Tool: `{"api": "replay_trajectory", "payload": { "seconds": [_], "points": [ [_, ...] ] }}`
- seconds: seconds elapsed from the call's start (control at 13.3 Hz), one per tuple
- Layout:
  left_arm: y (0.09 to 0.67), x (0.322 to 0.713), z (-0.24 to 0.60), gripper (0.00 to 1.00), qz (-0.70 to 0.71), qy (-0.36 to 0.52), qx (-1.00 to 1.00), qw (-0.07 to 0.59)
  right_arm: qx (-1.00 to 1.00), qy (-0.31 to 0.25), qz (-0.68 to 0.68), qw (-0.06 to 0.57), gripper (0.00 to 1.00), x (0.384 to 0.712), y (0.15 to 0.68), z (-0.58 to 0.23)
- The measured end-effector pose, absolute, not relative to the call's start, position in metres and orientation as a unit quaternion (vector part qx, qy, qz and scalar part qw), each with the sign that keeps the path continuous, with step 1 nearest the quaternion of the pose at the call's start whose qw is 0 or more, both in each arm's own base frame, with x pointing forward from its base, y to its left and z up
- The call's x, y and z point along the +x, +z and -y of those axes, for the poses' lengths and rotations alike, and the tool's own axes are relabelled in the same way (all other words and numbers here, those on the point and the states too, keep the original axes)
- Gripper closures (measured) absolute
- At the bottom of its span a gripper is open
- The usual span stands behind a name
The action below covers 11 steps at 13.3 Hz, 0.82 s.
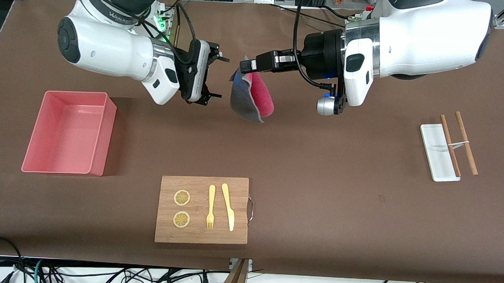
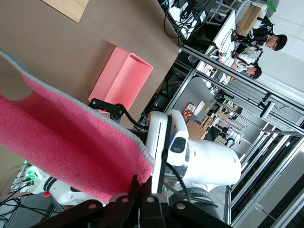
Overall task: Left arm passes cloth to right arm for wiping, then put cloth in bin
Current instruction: 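Grasp the hanging cloth with the right gripper below the left gripper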
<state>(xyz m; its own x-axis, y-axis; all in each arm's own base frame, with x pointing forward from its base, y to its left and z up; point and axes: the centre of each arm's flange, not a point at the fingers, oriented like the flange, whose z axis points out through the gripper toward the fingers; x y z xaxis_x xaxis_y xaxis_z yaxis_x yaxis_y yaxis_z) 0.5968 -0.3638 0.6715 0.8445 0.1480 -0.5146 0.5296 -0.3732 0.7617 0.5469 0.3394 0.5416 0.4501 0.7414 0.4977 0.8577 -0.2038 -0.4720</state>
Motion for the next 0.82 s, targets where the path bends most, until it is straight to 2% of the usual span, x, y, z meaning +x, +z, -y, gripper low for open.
{"api": "replay_trajectory", "payload": {
  "seconds": [0.45,0.82],
  "points": [
    [0.672,0.597,0.363,0.98,-0.21,-0.183,0.808,0.52,-0.778,-0.134,0.492,0.368,0.0,0.559,0.55,-0.343],
    [0.672,0.598,0.363,0.98,-0.211,-0.182,0.807,0.52,-0.78,-0.145,0.481,0.373,0.0,0.564,0.552,-0.346]
  ]
}}
